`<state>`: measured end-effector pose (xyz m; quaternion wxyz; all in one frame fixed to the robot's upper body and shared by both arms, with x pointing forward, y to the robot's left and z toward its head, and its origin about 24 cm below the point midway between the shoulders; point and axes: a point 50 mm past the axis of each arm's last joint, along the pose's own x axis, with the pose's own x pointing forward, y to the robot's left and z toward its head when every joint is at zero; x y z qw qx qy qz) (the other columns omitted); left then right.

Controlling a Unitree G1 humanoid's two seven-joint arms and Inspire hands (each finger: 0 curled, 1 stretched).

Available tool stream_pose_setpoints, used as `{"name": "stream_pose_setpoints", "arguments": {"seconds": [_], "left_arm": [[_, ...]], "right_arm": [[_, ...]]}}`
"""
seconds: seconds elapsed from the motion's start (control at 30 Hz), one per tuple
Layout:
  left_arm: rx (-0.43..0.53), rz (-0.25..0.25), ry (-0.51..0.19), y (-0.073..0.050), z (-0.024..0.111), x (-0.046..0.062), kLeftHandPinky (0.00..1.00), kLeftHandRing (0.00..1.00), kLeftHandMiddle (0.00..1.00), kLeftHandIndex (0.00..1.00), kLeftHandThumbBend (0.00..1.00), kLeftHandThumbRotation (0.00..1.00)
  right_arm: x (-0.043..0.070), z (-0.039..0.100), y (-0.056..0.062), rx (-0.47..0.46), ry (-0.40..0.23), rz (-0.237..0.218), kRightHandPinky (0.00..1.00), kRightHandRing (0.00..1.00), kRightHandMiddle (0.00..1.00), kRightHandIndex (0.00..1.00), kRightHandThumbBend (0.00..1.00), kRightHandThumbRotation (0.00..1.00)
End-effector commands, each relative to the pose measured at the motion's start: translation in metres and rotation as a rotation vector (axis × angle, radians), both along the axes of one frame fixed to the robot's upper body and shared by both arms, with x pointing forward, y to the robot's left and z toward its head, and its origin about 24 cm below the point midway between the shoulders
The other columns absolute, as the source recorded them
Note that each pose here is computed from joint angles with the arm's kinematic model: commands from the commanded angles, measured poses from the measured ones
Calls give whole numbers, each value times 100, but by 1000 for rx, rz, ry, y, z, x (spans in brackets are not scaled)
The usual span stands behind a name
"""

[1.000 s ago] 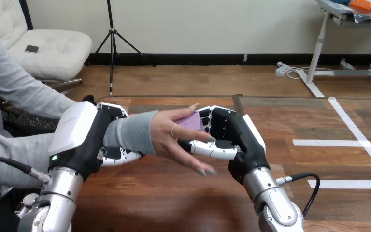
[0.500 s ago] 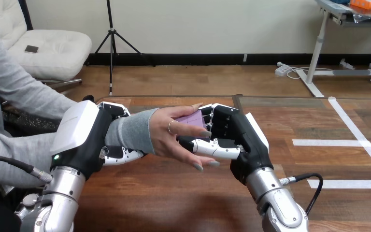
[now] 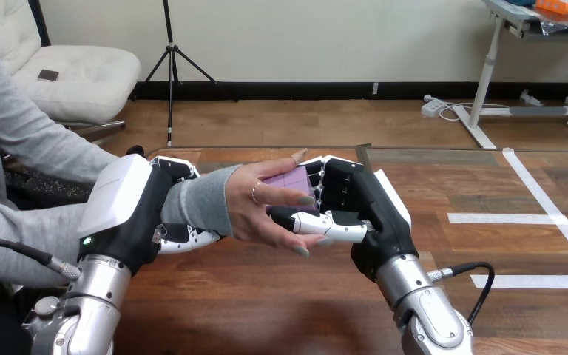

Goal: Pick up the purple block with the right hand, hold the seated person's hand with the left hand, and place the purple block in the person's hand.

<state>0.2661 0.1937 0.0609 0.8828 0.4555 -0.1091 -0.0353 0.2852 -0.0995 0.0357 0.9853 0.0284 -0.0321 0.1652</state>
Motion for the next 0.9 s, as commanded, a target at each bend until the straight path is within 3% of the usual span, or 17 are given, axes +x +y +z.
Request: {"name": "stream_pose_setpoints", "arguments": {"seconds": [0.0,0.53,0.73,0.87], "left_arm": [[-67,-81,-184,-21,39,16,15,21,29,33,62,0],[-72,-88,-183,-20,39,15,15,21,29,33,63,0],[-96,-105,-137,-18,38,14,16,22,31,34,65,0],[-68,-112,-107,-17,39,13,23,30,37,40,69,2]], "right_arm": [[5,28,9,32,-111,39,31,35,41,43,88,0],[6,24,3,-11,-64,62,33,38,43,45,86,0],[6,24,1,-28,-49,61,36,41,46,49,87,0],[7,23,0,-21,-27,62,40,45,50,52,88,4]]}}
